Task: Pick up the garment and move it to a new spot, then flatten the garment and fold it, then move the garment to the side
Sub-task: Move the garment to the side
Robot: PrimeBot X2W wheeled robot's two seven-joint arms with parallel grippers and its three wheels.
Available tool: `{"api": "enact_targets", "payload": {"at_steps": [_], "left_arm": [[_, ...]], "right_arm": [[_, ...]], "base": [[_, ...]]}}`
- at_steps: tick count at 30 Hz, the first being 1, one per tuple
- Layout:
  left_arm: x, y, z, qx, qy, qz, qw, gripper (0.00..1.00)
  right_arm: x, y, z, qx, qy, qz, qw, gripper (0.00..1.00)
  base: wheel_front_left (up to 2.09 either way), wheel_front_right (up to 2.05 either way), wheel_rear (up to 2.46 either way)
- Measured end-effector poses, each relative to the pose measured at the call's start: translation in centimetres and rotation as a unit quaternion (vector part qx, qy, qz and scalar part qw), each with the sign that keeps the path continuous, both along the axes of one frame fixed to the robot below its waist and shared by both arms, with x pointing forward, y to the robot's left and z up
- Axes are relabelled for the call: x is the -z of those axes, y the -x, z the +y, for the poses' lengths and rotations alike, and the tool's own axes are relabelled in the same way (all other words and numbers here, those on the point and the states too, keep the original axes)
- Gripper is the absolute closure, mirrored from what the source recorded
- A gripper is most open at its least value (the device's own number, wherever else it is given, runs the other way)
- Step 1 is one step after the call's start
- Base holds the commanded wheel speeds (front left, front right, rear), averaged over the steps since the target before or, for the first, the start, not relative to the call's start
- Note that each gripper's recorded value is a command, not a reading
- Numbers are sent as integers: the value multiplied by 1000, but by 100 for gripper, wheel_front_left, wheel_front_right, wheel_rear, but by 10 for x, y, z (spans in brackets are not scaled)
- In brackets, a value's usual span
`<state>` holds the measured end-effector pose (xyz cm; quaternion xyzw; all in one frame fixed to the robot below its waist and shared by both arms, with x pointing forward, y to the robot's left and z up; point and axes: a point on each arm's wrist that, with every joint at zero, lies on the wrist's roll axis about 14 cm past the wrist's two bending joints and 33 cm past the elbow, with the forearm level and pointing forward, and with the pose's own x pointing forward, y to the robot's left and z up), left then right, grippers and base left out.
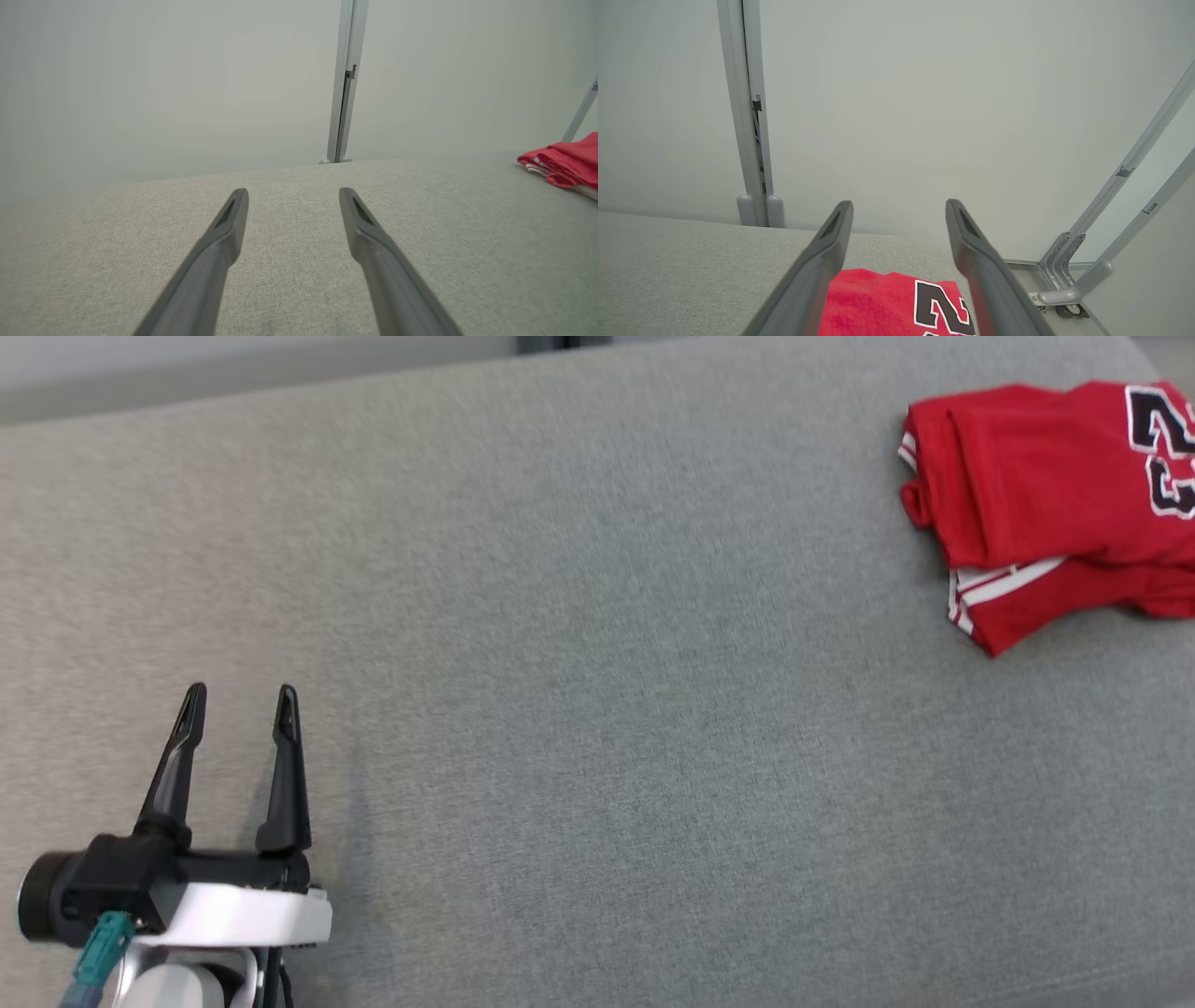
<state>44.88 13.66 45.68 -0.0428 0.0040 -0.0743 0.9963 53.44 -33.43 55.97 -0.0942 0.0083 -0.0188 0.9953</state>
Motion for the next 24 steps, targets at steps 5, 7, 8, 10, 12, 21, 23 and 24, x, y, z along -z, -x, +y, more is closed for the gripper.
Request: {"api": "enact_targets", "payload": {"at_steps": [5,7,8,10,12,21,23,24], "left_arm": [[-18,22,14,-21,1,-13,1000,0],[-25,32,20,-30,2,-18,999,0],[-28,36,23,-35,2,-21,999,0],[-33,46,29,-44,2,-25,999,0],[-39,54,35,-52,2,-31,998,0],[-49,85,64,-94,1,-41,995,0],[-50,90,68,-100,1,-44,994,0],[-51,92,70,-103,1,-45,994,0]], "right_arm": [[-15,20,41,-44,-22,-42,998,0],[-19,30,54,-56,-33,-55,996,0],[-20,35,61,-62,-40,-61,995,0],[-17,46,74,-71,-55,-67,994,0],[-13,57,85,-77,-71,-72,992,0],[18,96,125,-94,-124,-59,986,0],[21,103,127,-93,-131,-59,985,0],[22,107,129,-93,-135,-58,985,0]], "base": [[0,0,0],[0,0,0],[0,0,0],[0,0,0],[0,0,0],[0,0,0],[0,0,0],[0,0,0]]}}
